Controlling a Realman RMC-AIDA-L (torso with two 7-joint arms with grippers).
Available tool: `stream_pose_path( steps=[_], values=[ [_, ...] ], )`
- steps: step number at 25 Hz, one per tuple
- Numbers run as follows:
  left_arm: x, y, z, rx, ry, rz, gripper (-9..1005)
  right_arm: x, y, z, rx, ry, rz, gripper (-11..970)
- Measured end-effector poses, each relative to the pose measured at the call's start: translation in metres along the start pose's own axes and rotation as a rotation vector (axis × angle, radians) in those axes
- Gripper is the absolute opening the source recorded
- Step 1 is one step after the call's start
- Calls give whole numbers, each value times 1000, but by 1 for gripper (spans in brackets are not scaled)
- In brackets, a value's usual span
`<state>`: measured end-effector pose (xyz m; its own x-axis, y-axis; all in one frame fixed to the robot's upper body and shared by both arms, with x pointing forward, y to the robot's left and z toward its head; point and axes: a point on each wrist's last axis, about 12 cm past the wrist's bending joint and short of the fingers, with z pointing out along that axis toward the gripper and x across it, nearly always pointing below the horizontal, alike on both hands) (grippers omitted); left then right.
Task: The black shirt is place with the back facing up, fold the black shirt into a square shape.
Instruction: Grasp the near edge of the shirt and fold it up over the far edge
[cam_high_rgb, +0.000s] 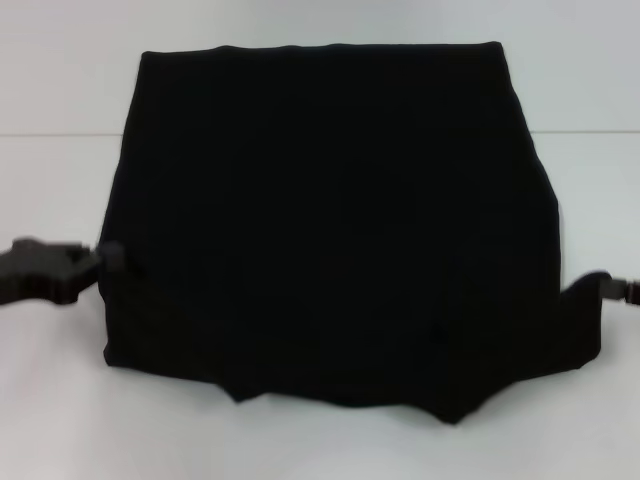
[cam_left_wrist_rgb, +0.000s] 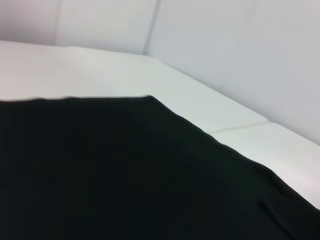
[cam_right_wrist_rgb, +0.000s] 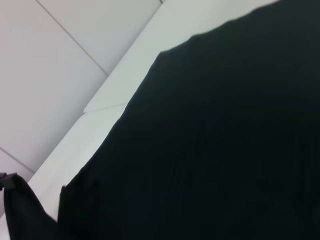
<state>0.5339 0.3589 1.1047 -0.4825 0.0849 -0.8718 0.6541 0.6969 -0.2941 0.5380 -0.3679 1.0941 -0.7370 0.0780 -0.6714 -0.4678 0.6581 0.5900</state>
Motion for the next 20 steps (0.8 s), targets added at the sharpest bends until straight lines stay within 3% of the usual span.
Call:
stream_pose_path(
  steps=[9,20],
  values=[
    [-39,23,26,-96,-28,29,21,-44,-2,32,84,-53,-38,11],
    [-65,46,61,-283,-25,16,21,-93,0,88,241,-114,-74,11]
  ],
)
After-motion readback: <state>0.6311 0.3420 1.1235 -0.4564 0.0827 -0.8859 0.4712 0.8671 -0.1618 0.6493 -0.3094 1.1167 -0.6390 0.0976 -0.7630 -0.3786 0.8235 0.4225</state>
